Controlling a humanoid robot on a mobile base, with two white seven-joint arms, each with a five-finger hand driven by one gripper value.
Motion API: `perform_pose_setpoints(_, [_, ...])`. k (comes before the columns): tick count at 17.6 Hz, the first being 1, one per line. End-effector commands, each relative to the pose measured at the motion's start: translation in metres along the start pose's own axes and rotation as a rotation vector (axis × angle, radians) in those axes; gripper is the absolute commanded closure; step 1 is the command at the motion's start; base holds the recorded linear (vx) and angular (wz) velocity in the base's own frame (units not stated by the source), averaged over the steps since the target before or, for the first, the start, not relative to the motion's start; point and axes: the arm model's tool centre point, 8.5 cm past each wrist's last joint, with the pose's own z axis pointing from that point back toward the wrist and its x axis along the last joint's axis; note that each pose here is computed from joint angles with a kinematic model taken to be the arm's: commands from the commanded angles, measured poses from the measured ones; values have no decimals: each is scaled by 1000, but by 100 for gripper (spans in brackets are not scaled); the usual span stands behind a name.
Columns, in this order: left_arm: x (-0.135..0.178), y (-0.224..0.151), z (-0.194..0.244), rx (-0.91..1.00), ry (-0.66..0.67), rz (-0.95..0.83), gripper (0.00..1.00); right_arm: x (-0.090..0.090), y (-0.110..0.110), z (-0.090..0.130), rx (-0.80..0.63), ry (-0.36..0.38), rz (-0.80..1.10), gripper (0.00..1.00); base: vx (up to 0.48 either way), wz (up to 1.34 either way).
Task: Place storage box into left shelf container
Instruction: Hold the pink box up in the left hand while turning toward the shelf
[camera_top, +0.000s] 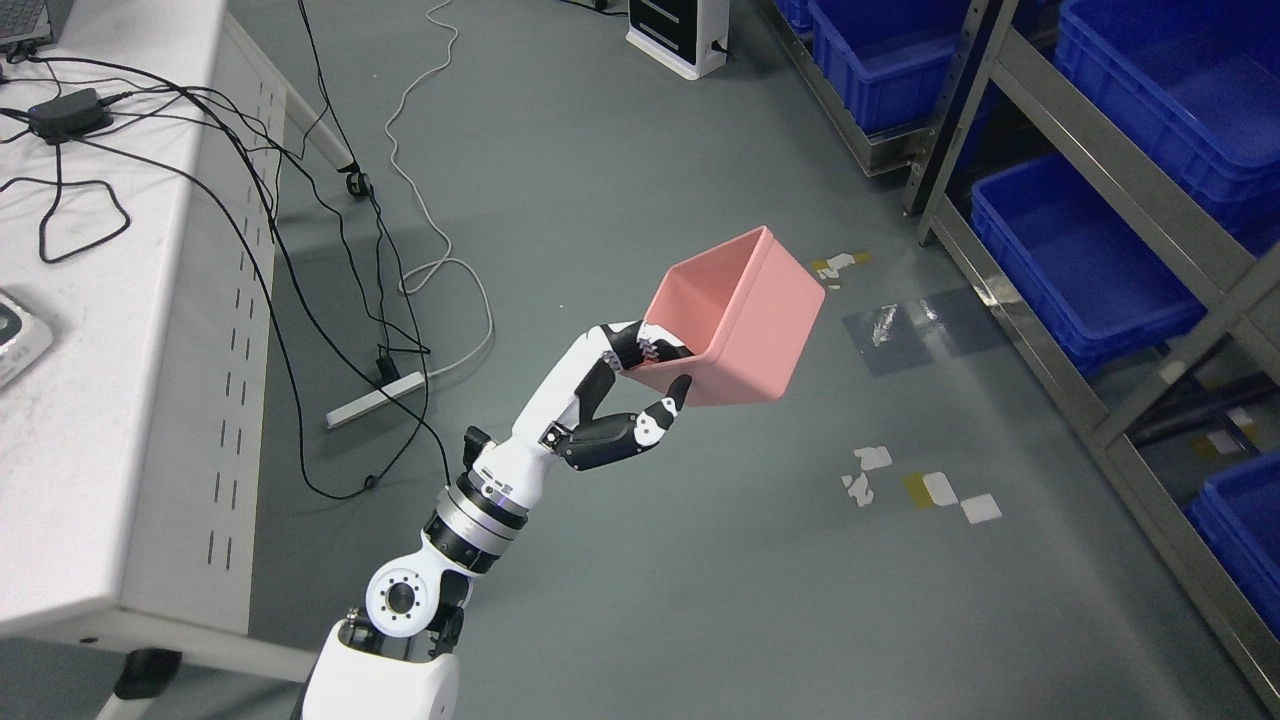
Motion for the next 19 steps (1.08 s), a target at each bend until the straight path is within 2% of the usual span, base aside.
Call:
perform_pose_setpoints(1, [-1,2,5,-7,13,-9,100,2,-12,0,-18,-11,-1,0,466,99])
perform_pose_setpoints(10, [-7,-5,9,-14,37,10,99,2,-12,0,-18,-11,-1,0,526,296])
perform_pose_setpoints(19, [-11,-35,3,-92,39,45,99,2,-12,0,-18,-11,-1,0,454,348])
